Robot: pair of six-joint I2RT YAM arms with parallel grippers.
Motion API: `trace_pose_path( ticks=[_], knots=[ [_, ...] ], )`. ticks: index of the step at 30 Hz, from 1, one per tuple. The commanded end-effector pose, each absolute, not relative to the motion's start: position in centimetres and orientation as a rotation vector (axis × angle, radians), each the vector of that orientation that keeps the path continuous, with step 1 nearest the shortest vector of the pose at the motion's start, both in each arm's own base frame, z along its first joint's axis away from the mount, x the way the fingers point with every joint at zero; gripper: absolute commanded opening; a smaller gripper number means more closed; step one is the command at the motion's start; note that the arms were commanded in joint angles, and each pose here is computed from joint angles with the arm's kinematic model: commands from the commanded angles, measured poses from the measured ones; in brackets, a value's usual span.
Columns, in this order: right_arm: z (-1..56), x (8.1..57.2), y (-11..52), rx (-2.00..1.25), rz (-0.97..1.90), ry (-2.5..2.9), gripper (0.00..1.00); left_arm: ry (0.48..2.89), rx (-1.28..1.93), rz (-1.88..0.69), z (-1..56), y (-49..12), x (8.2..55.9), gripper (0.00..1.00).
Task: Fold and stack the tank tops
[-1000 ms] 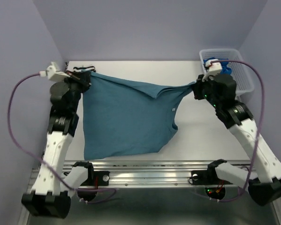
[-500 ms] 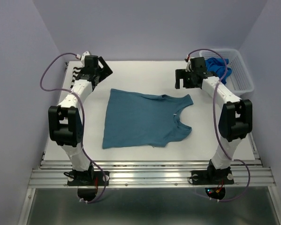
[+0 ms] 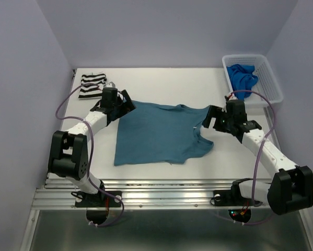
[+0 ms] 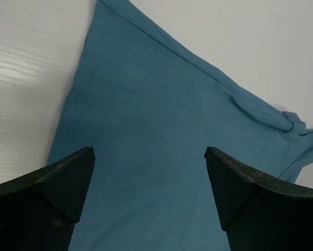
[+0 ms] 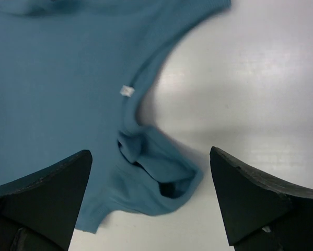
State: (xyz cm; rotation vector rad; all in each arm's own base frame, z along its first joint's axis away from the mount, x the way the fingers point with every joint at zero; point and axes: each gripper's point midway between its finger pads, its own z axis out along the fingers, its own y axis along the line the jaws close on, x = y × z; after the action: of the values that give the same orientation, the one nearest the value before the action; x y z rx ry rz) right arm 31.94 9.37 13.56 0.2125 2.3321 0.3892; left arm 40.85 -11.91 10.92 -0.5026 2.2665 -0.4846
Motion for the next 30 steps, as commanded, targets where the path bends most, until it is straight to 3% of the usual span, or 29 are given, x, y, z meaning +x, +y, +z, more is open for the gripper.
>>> trace_pose_path(
  ticks=[1, 5, 11, 15, 17, 19, 20, 23, 25, 28, 30],
  knots=[
    [10.8, 29.6, 7.4, 0.390, 0.296, 2.364, 1.00, 2.216, -0.415, -0.595, 11.9, -14.6, 42.4, 0.99],
    [8.3, 27.8, 7.5, 0.459, 0.302, 2.445, 1.00, 2.284, -0.419, -0.572, 9.0, -14.8, 43.1, 0.99],
    [4.9, 25.8, 8.1, 0.532, 0.333, 2.563, 0.74, 2.367, -0.425, -0.565, 5.4, -15.3, 43.6, 0.99],
    [3.9, 25.4, 8.5, 0.550, 0.348, 2.607, 0.66, 2.386, -0.441, -0.564, 4.2, -15.4, 43.6, 0.99],
    [3.5, 25.8, 8.0, 0.564, 0.300, 2.617, 0.56, 2.389, -0.444, -0.566, 3.7, -15.4, 43.6, 0.99],
    [3.5, 26.4, 8.1, 0.546, 0.294, 2.620, 0.39, 2.391, -0.450, -0.564, 3.3, -15.4, 43.6, 0.99],
    [3.8, 26.7, 8.4, 0.537, 0.313, 2.619, 0.26, 2.393, -0.453, -0.560, 3.1, -15.3, 43.6, 0.99],
    [6.0, 26.8, 7.9, 0.525, 0.278, 2.604, 0.04, 2.399, -0.482, -0.536, 2.5, -15.0, 43.5, 0.99],
    [7.2, 24.8, 6.8, 0.556, 0.198, 2.658, 0.01, 2.382, -0.499, -0.541, 2.6, -14.9, 43.7, 0.99],
    [10.1, 22.2, 6.5, 0.593, 0.191, 2.693, 0.11, 2.363, -0.525, -0.537, 2.8, -14.7, 43.8, 0.99],
    [10.8, 20.7, 6.3, 0.623, 0.176, 2.737, 0.11, 2.353, -0.534, -0.524, 3.0, -14.5, 43.9, 0.99]
  ],
)
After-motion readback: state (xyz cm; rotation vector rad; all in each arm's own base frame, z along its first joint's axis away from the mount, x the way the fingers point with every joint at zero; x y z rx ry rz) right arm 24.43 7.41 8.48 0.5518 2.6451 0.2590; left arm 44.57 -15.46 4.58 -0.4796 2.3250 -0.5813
